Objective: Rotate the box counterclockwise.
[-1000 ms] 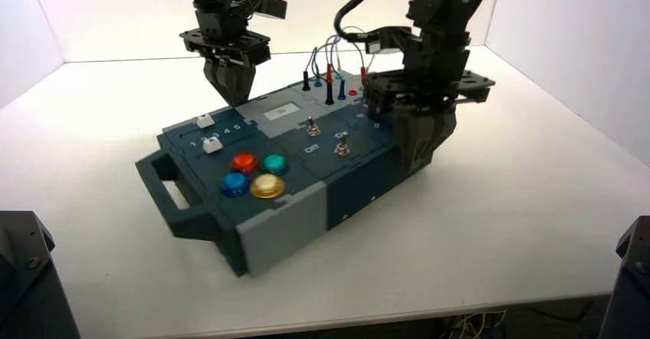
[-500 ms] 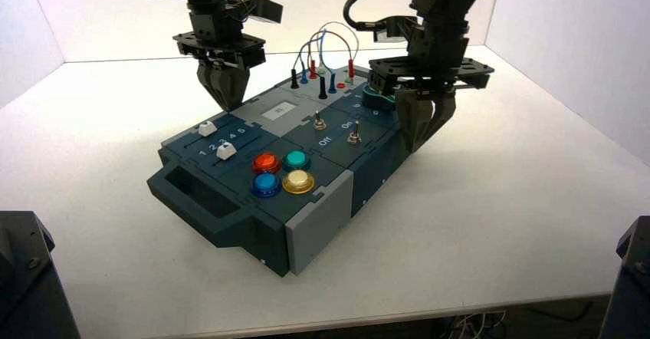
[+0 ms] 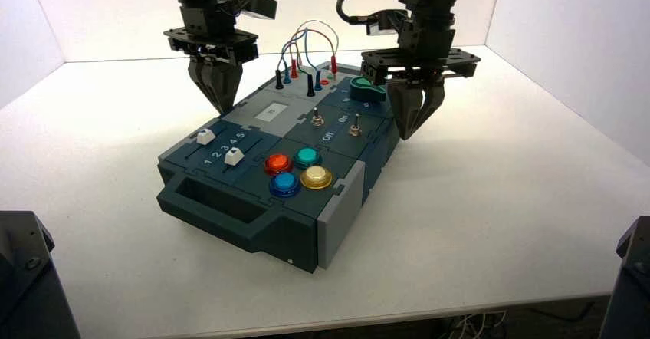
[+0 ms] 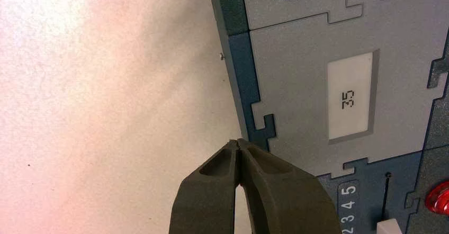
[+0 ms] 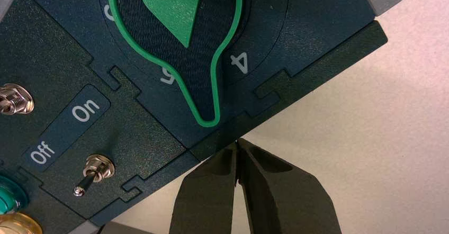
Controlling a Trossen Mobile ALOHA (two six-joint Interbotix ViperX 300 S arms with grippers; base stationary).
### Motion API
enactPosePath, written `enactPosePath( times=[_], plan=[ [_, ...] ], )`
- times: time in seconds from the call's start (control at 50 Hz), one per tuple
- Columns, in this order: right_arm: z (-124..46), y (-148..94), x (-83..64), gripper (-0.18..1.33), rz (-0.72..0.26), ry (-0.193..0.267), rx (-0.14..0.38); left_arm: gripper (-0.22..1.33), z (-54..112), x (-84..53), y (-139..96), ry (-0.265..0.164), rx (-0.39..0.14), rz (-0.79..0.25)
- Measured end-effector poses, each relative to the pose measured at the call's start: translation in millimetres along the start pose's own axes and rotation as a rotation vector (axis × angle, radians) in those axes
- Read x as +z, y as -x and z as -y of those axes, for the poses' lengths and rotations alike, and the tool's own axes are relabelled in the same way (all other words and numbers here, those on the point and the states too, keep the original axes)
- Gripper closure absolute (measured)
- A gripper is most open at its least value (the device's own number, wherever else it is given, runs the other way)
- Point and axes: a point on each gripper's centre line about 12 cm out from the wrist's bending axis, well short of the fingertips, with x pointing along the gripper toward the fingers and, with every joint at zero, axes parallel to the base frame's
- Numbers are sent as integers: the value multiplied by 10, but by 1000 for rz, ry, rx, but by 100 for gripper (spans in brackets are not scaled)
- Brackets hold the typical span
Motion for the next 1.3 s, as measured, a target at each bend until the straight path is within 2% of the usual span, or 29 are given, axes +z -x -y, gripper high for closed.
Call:
enactPosePath(
  times=[0.16, 0.28, 0.38, 0.46, 0.72, 0.92, 1.02, 1.3],
  plan=[
    [-3, 74, -18, 130, 20, 7, -2, 127, 9, -34, 99, 0, 17, 50],
    [-53, 255, 10, 129, 83, 16, 8, 127, 101, -29, 171, 5, -2, 81],
    [-96, 466, 12, 129, 145, 30, 16, 127, -4, -58, 310, 38, 12, 123],
    [-90, 559, -25, 129, 155, 39, 10, 127, -52, -86, 392, 53, 20, 145],
    [-58, 690, -268, 129, 161, 37, 11, 127, -32, -221, 596, 54, 35, 180],
    [-34, 882, -538, 129, 215, 51, 18, 127, 39, -347, 899, 70, 60, 268],
    [-29, 953, -601, 129, 241, 64, 21, 127, 65, -390, 987, 68, 69, 297],
    [-13, 968, -711, 129, 267, 71, 23, 127, 90, -496, 908, 93, 59, 275]
  ],
)
